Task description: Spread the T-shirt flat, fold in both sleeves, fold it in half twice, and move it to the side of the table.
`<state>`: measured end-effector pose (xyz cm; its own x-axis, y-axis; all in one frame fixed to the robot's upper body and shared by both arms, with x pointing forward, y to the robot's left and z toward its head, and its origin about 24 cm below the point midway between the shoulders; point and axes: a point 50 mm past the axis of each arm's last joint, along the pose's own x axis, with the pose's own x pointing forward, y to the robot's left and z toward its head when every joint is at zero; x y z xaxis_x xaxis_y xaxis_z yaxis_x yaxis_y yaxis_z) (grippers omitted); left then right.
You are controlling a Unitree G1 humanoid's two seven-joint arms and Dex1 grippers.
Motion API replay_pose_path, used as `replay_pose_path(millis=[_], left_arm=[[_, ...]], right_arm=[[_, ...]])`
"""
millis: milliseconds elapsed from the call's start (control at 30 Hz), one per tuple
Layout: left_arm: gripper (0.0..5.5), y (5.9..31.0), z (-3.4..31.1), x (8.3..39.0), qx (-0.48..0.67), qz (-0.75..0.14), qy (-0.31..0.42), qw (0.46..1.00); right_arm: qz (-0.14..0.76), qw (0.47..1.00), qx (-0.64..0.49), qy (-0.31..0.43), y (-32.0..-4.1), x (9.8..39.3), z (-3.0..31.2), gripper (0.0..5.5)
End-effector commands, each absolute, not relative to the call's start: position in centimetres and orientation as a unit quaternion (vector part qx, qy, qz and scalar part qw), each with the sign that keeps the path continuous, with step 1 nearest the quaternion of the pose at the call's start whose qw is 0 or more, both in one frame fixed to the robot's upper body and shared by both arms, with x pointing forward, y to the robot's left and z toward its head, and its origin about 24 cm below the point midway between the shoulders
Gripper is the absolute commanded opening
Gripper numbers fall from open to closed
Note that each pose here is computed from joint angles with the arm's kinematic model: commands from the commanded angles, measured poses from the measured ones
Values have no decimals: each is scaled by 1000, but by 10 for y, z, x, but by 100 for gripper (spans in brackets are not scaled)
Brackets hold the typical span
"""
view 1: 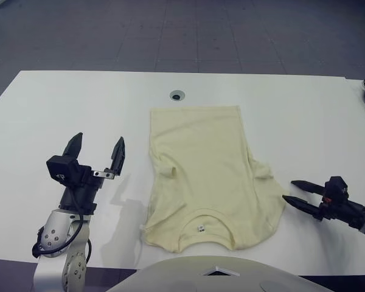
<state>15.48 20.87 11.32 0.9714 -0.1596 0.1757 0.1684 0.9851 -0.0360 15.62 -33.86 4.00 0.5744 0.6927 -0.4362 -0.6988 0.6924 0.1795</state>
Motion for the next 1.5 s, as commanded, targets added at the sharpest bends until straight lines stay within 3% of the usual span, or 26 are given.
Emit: replay_pose_path(millis=[33, 633, 900, 1100, 1300, 1500], left_arm=[[540, 206, 111, 153, -26, -90, -80, 992], [540, 203, 104, 153, -24, -93, -66, 993], [540, 202, 100, 153, -22, -96, -61, 993], [540, 199, 99, 153, -18, -106, -57, 993], [540, 196, 96, 152, -17, -113, -53, 992], [540, 196, 90, 153, -4, -112, -40, 993]], right_arm=[[404, 875, -18, 268, -340, 153, 38, 291], [405, 877, -22, 259, -339, 157, 40, 2], [421, 883, -13, 205, -331, 166, 56, 2], [504, 852, -15, 138, -290, 172, 81, 2], [574, 807, -22, 135, -247, 167, 73, 2], [597, 792, -16, 127, -223, 170, 62, 2]])
